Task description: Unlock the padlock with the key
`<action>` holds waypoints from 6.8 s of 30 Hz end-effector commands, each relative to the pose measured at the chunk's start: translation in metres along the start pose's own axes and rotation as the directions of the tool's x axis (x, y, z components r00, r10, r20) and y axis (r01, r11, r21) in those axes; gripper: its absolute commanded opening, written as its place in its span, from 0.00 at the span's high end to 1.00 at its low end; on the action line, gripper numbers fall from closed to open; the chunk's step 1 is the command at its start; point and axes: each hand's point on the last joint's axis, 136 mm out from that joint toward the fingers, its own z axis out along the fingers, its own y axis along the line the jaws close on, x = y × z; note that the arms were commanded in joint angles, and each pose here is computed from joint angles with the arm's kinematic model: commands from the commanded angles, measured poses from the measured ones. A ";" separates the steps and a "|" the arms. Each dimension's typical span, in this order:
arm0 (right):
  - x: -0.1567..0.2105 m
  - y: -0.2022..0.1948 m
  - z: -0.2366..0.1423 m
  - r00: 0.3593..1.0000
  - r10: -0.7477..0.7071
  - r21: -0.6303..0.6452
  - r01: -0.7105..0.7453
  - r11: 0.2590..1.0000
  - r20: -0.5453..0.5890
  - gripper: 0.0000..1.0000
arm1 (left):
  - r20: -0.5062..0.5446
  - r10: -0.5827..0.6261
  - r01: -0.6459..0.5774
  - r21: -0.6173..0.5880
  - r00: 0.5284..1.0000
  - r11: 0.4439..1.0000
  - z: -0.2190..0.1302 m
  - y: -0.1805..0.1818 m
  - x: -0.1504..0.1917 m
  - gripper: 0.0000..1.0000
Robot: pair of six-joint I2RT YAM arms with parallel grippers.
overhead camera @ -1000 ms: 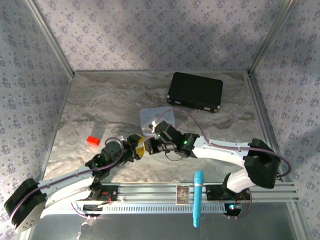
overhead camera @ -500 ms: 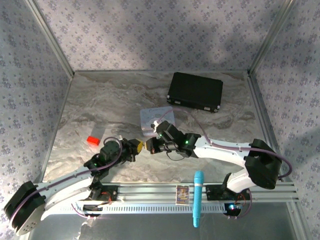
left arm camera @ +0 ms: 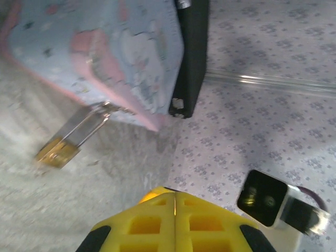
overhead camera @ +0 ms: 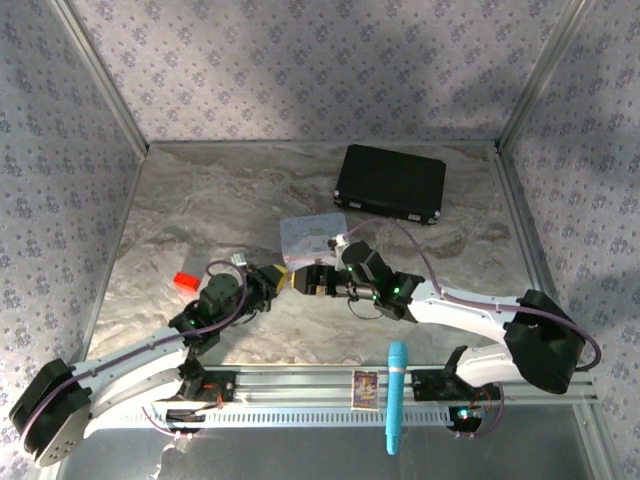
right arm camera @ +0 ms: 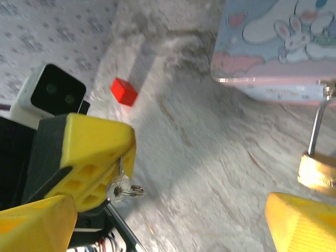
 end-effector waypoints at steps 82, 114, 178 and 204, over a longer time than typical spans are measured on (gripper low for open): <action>-0.027 0.021 -0.008 0.980 0.178 -0.319 -0.142 0.937 0.084 1.00 | 0.020 0.169 -0.170 0.170 0.985 0.971 0.016 -0.055 0.010 1.00; 0.032 -0.112 -0.071 0.984 0.161 0.066 -0.165 0.984 0.071 1.00 | -0.355 0.665 -0.749 -0.215 0.658 0.627 0.089 0.066 0.042 0.48; 0.003 -0.104 0.002 0.809 0.573 -0.255 -0.587 0.769 -0.133 1.00 | 0.121 0.062 -0.044 -0.145 0.991 0.988 0.103 0.044 0.006 0.97; -0.007 -0.086 0.017 0.831 0.538 -0.295 -0.554 0.779 -0.141 1.00 | 0.101 -0.027 0.037 -0.097 0.995 0.995 0.107 0.036 0.013 0.98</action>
